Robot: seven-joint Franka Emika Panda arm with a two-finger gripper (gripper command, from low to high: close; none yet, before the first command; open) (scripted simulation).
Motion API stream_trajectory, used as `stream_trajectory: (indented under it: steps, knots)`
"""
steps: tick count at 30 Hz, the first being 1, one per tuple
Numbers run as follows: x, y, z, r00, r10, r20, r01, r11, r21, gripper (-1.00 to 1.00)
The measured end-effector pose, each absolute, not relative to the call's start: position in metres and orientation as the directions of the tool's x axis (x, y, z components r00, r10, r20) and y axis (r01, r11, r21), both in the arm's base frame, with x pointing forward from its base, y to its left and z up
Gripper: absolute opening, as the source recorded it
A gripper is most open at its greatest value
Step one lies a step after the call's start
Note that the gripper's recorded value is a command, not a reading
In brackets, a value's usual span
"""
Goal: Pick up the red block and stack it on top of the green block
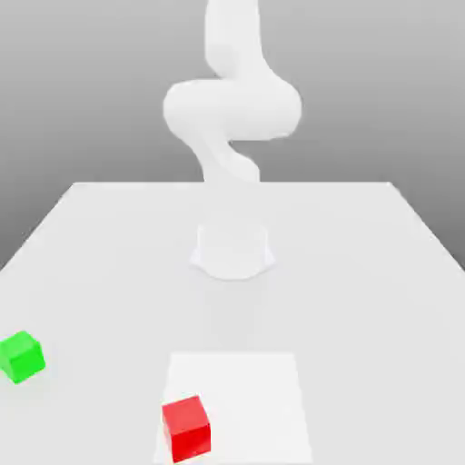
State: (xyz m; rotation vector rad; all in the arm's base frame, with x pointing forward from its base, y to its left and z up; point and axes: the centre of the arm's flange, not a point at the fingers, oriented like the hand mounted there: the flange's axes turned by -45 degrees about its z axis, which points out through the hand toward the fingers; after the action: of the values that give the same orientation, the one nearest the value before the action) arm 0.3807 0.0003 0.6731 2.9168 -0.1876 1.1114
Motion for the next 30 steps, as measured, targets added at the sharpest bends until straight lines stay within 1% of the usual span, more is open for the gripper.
stream_trajectory:
  steps: [6,9,13,18,25,27,30]
  knots:
    - [0.448,-0.013,0.568,0.780,-0.341,0.524,-0.369,-0.928,-0.054,0.00]
    - [0.471,-0.024,0.512,0.768,-0.454,0.453,-0.482,-0.874,-0.058,0.00]
    - [0.489,-0.039,0.436,0.721,-0.596,0.354,-0.620,-0.783,-0.057,0.00]
    - [0.493,-0.057,0.342,0.614,-0.757,0.224,-0.769,-0.638,-0.046,0.00]
    - [0.474,-0.060,0.226,0.400,-0.916,0.029,-0.916,-0.401,-0.010,0.00]
    - [0.472,-0.060,0.199,0.370,-0.929,0.007,-0.929,-0.370,-0.005,0.00]
    - [0.471,-0.060,0.160,0.361,-0.933,0.001,-0.933,-0.361,-0.003,0.00]
